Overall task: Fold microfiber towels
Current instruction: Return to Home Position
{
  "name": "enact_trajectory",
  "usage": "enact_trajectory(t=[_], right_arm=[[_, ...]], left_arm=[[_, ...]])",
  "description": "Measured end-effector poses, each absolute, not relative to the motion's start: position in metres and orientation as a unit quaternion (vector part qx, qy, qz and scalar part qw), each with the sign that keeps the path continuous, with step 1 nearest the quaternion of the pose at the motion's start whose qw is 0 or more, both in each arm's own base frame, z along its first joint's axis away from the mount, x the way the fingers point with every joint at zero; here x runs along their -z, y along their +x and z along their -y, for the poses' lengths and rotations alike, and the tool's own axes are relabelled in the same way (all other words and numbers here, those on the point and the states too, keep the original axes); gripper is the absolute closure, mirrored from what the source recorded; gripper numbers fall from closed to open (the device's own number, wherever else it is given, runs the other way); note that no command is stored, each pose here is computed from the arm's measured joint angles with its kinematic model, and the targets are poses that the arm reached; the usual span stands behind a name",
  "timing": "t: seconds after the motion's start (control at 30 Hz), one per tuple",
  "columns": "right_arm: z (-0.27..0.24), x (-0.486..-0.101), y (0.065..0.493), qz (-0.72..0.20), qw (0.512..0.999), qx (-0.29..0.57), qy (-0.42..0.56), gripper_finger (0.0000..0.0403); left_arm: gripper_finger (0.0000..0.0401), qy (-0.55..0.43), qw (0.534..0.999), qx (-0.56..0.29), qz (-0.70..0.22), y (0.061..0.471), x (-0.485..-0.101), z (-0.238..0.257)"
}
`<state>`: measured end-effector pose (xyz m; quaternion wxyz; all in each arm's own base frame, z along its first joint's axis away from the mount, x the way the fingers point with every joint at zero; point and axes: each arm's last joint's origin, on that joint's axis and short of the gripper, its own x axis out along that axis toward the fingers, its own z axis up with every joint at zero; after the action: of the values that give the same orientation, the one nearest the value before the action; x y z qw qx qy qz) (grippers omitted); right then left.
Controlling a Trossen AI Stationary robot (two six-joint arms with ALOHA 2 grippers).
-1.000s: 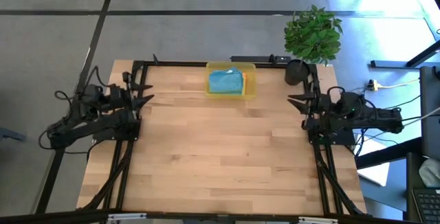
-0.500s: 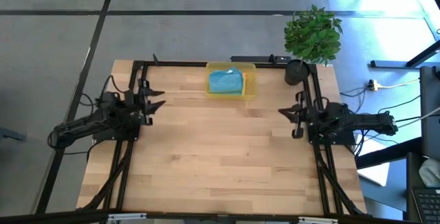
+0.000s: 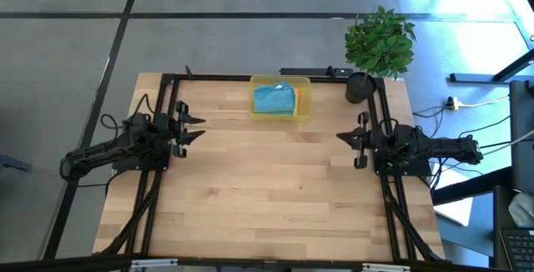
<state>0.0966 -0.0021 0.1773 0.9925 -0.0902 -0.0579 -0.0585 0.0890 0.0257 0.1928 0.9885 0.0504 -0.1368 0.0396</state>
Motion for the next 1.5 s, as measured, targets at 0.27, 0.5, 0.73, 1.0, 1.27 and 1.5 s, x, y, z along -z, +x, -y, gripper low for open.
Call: enact_trajectory(t=[0.27, 0.5, 0.73, 1.0, 1.27, 1.5], right_arm=[[0.004, -0.1767, 0.0964, 0.052, 0.991, 0.092, -0.088, 0.0387], [0.0041, -0.1767, 0.0964, 0.051, 0.99, 0.093, -0.089, 0.0378], [0.0041, -0.1767, 0.0964, 0.051, 0.99, 0.093, -0.089, 0.0377], [0.0041, -0.1767, 0.0964, 0.051, 0.99, 0.093, -0.089, 0.0377], [0.0041, -0.1767, 0.0964, 0.051, 0.99, 0.093, -0.089, 0.0377], [0.0041, -0.1768, 0.0964, 0.052, 0.99, 0.093, -0.089, 0.0377]], left_arm=[[0.025, 0.044, 0.985, -0.094, 0.136, 0.0886, -0.1926, -0.0288], [0.025, 0.043, 0.985, -0.097, 0.136, 0.0886, -0.1926, -0.0291], [0.025, 0.044, 0.985, -0.097, 0.136, 0.0886, -0.1925, -0.0291], [0.025, 0.043, 0.985, -0.097, 0.136, 0.0886, -0.1925, -0.0291], [0.025, 0.044, 0.985, -0.097, 0.136, 0.0886, -0.1925, -0.0291], [0.025, 0.044, 0.985, -0.098, 0.136, 0.0886, -0.1925, -0.0291]])
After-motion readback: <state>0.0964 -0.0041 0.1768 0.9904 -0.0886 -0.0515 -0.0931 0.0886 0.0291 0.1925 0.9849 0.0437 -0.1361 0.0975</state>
